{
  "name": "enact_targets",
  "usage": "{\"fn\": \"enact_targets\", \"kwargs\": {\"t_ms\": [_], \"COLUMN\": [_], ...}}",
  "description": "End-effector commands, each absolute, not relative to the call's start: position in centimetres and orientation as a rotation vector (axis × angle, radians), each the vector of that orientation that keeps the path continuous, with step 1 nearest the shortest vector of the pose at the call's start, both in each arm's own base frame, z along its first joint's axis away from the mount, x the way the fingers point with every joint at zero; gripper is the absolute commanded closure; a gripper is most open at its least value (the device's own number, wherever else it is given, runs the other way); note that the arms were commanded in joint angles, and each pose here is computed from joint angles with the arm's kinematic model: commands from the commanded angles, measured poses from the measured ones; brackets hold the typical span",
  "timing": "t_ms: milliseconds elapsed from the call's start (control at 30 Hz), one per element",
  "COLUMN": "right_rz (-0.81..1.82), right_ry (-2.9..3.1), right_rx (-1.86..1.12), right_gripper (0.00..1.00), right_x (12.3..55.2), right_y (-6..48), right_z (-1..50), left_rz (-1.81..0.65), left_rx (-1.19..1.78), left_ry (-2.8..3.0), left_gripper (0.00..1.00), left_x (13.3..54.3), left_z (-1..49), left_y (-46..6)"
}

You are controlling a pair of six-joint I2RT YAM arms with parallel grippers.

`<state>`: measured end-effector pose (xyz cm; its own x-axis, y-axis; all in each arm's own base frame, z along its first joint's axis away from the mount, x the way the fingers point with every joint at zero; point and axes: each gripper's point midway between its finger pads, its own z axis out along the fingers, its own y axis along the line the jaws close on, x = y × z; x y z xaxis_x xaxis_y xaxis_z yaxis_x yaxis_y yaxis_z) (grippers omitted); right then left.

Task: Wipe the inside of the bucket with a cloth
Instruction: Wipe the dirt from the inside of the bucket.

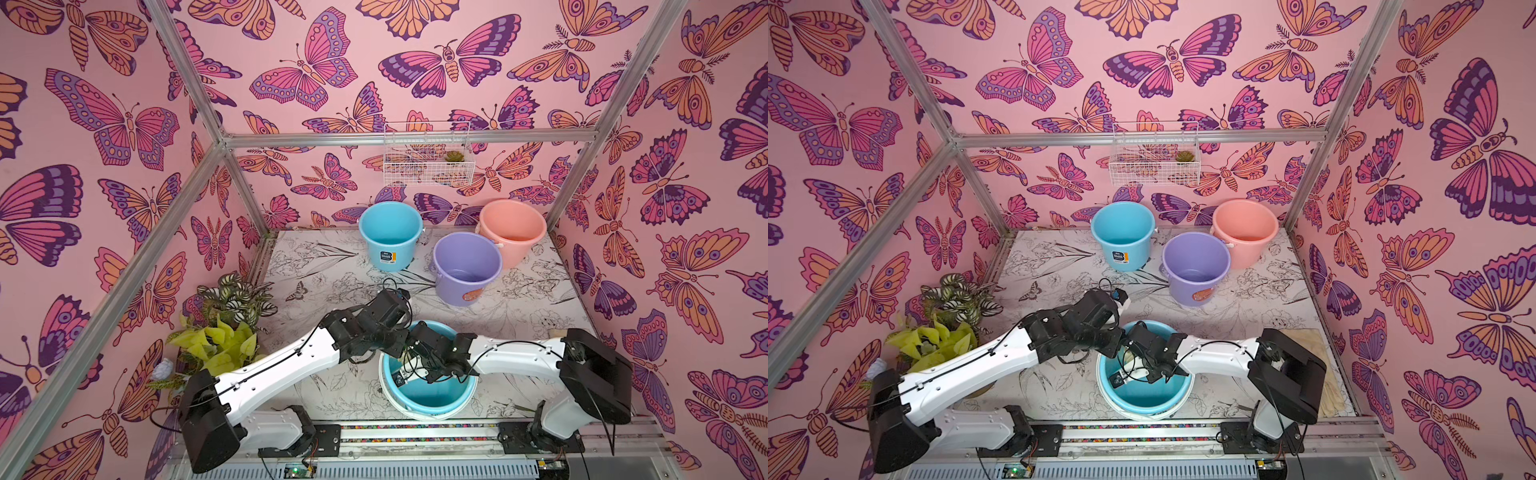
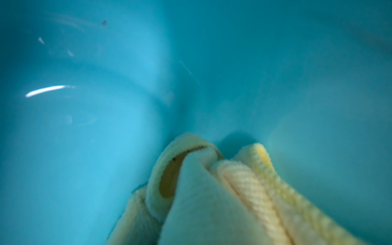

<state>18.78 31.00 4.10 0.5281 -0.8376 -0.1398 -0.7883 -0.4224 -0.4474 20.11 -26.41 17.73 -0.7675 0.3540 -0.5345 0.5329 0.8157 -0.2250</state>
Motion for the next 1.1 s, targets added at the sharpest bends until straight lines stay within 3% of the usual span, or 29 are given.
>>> {"fn": "enact_targets", "kwargs": {"t_ms": [0,567,1067], "right_rz": [-0.110,-0.388,-0.821], "right_ry": [1.416,1.396,1.393], "right_rx": [-2.270,-2.143,-2.181], "right_gripper": [1.00,1.00,1.00], "right_x": [18.2,19.5,21.7], "right_y": [30.1,25.9,22.3], "right_z": [5.7,18.6,20.1], "left_rz": [-0.649,-0.616,-0.621], "left_rx": [0.600,0.579,0.587], "left_ry": [2.370,2.362,2.366], "left_gripper": [1.00,1.00,1.00], "left_x": [20.7,21.3,21.4], "left_z": [21.7,21.8,21.8], "left_y": [-28.4,-28.2,-28.6]}}
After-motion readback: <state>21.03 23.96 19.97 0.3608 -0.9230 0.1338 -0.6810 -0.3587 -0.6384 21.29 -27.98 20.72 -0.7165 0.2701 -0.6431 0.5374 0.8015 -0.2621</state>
